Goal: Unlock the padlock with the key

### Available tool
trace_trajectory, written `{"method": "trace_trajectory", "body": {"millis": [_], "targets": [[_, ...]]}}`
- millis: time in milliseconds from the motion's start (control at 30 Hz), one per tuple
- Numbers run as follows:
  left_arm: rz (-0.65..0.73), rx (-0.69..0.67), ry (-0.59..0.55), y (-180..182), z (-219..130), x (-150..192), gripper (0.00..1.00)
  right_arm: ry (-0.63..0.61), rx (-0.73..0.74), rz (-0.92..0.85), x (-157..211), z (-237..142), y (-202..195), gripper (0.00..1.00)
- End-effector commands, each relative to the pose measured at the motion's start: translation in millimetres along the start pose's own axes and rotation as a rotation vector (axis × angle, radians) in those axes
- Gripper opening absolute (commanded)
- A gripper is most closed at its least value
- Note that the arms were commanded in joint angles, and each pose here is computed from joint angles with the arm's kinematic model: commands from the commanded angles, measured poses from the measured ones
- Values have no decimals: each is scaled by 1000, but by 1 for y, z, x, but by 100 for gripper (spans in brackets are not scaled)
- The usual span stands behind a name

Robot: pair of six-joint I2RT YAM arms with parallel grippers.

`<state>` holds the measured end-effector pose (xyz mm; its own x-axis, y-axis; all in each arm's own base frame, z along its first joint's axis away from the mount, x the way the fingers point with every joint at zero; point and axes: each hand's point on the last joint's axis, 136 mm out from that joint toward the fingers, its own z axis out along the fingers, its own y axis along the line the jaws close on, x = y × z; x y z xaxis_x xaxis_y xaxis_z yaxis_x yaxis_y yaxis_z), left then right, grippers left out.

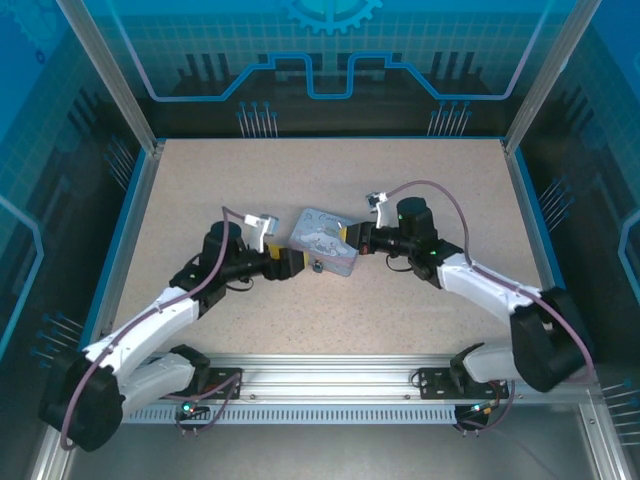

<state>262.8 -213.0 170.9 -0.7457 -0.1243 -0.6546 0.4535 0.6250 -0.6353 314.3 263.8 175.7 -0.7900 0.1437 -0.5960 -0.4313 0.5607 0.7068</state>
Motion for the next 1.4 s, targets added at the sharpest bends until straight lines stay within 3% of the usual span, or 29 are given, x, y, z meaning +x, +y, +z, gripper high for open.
{"method": "trace_trajectory", "body": {"millis": [0,433,1033,1367], "targets": [[35,55,-19,1,14,4,88,-9,17,52,-11,14,-11,0],[-3,36,23,41,51,34,88,98,120,138,-6,65,-56,0],[46,48,14,55,64,46,87,283,365,228,51,74,-98,0],[39,85,1,60,78,51,85,318,442,255,67,66,-108,0]]}}
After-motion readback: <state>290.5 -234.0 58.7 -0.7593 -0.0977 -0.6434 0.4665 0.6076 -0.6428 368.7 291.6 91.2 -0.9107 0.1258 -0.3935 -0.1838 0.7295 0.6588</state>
